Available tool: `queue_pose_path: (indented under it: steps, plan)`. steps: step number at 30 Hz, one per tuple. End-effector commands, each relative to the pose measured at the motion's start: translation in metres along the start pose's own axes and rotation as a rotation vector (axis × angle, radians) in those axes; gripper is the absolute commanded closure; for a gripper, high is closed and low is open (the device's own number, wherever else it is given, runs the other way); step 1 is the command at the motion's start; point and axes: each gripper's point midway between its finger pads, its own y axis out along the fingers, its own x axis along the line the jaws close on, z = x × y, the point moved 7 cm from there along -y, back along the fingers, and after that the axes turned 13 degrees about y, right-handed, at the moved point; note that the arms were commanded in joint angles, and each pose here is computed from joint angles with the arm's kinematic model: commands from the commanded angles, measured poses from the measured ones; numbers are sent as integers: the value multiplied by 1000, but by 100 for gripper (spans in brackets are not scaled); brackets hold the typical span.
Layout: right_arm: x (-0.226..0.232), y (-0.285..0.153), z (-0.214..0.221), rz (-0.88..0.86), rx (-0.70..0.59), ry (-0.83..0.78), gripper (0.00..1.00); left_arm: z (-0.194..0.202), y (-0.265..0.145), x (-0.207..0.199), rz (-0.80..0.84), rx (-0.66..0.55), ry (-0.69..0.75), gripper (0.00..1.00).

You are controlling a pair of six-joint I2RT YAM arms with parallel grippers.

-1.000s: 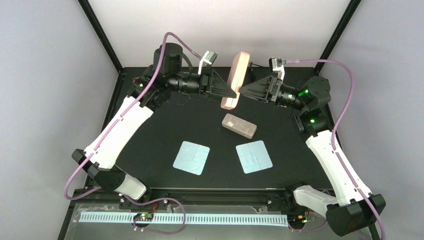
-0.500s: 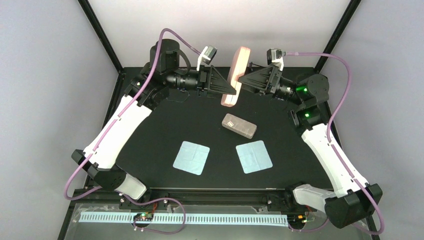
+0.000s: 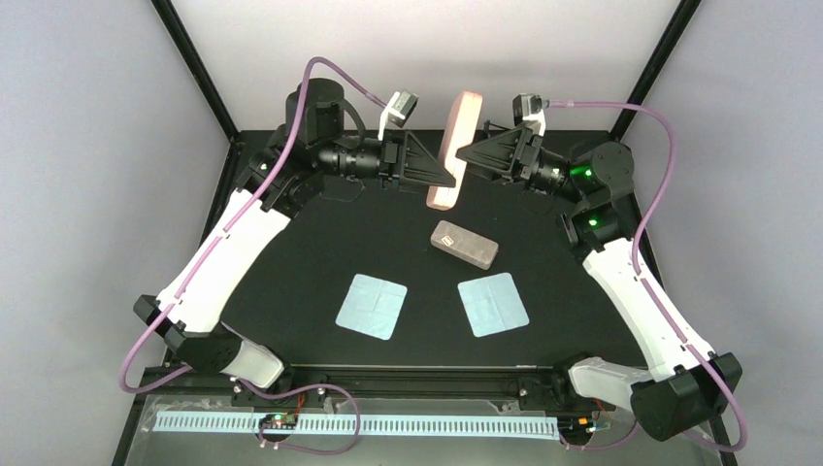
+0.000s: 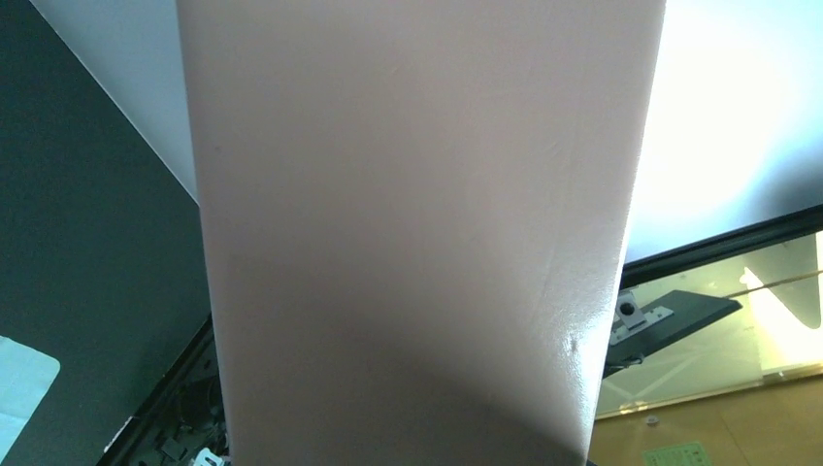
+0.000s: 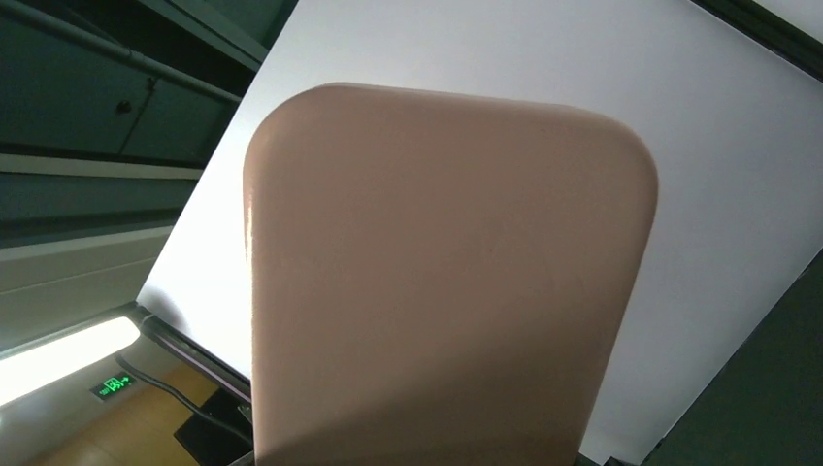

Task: Organize the sunglasses
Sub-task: Pick up the sunglasses case from the center of the board.

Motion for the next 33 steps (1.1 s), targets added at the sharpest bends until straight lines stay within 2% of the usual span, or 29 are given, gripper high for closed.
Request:
queue_pose_path:
  steps: [1, 2, 4, 6, 7, 9, 10, 15, 25, 29, 33]
  plan:
    - [19, 2, 8, -36, 24, -83, 40, 1, -7, -14, 16, -25, 20, 99]
    - [18, 1, 9, -30, 25, -83, 43, 2, -7, -14, 15, -25, 16, 98]
    - [15, 1, 9, -13, 25, -80, 48, 3, -7, -14, 10, -27, 14, 85]
    - [13, 0, 11, 5, 26, -81, 51, 5, -9, -12, -22, -31, 12, 47]
    - [13, -2, 13, 13, 29, -84, 53, 7, -11, -11, -43, -34, 11, 34]
    - [11, -3, 15, 33, 35, -82, 56, 10, -14, -8, -82, -39, 15, 19]
    - [11, -4, 17, 37, 36, -84, 57, 12, -15, -5, -101, -39, 14, 15]
    - [11, -7, 22, 60, 51, -88, 62, 21, -17, 3, -138, -40, 15, 13]
    - [6, -9, 24, 97, 54, -70, 79, 21, -18, 5, -201, -63, 60, 14]
    - [4, -9, 26, 107, 62, -60, 81, 23, -10, 9, -227, -46, 64, 15]
    - [4, -10, 29, 112, 75, -61, 82, 25, -7, 17, -300, -38, 64, 21]
